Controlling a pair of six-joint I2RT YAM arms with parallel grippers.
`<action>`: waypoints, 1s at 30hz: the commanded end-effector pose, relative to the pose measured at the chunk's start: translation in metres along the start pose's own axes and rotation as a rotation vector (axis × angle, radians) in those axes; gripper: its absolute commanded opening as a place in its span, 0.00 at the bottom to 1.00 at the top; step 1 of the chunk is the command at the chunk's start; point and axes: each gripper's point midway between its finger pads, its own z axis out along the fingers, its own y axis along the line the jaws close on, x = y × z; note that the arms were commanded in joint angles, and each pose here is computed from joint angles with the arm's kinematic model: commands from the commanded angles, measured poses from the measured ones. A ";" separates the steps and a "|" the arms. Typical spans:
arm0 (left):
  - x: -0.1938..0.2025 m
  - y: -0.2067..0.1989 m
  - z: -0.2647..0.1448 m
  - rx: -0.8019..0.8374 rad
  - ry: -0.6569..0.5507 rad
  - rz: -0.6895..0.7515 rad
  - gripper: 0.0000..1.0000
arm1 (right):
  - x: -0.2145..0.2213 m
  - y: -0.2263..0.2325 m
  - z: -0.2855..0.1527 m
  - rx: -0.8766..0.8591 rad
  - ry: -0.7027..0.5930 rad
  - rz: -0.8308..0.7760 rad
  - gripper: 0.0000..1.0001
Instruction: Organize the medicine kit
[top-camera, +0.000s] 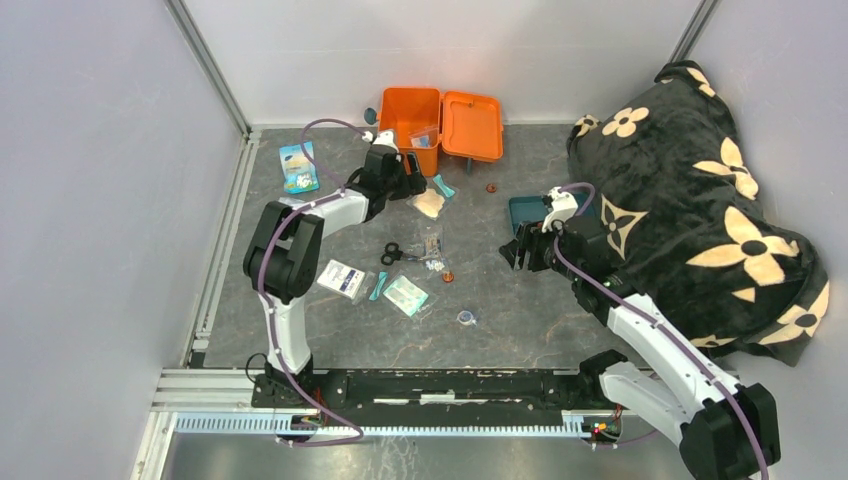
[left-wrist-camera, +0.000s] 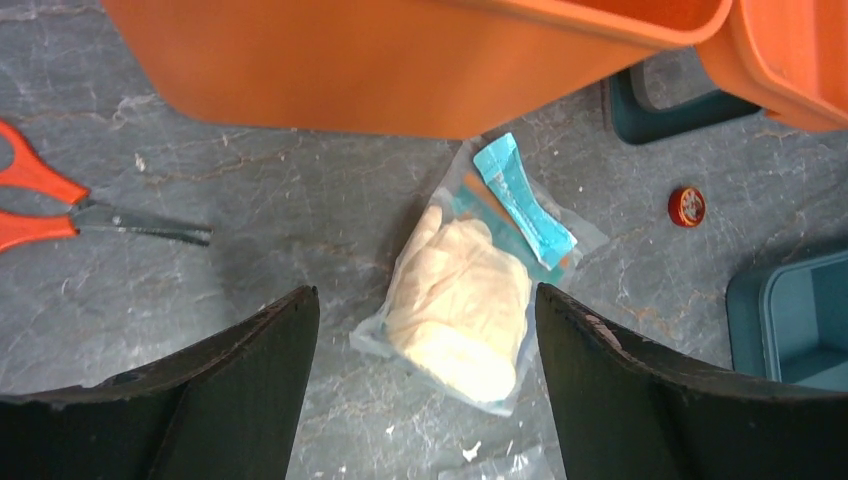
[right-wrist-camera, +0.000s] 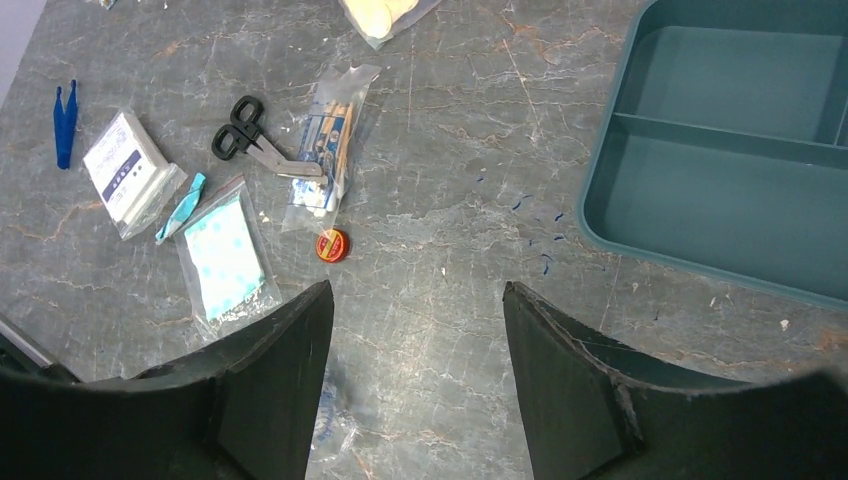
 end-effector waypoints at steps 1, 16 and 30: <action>-0.022 -0.009 0.013 0.013 -0.056 0.042 0.84 | -0.016 0.007 -0.007 -0.023 -0.046 -0.047 0.70; 0.043 -0.008 0.036 -0.003 0.089 0.071 0.72 | -0.016 0.006 -0.008 -0.013 -0.042 -0.045 0.70; 0.066 0.011 0.039 -0.071 0.146 0.092 0.33 | -0.014 0.002 -0.009 0.008 -0.038 -0.042 0.71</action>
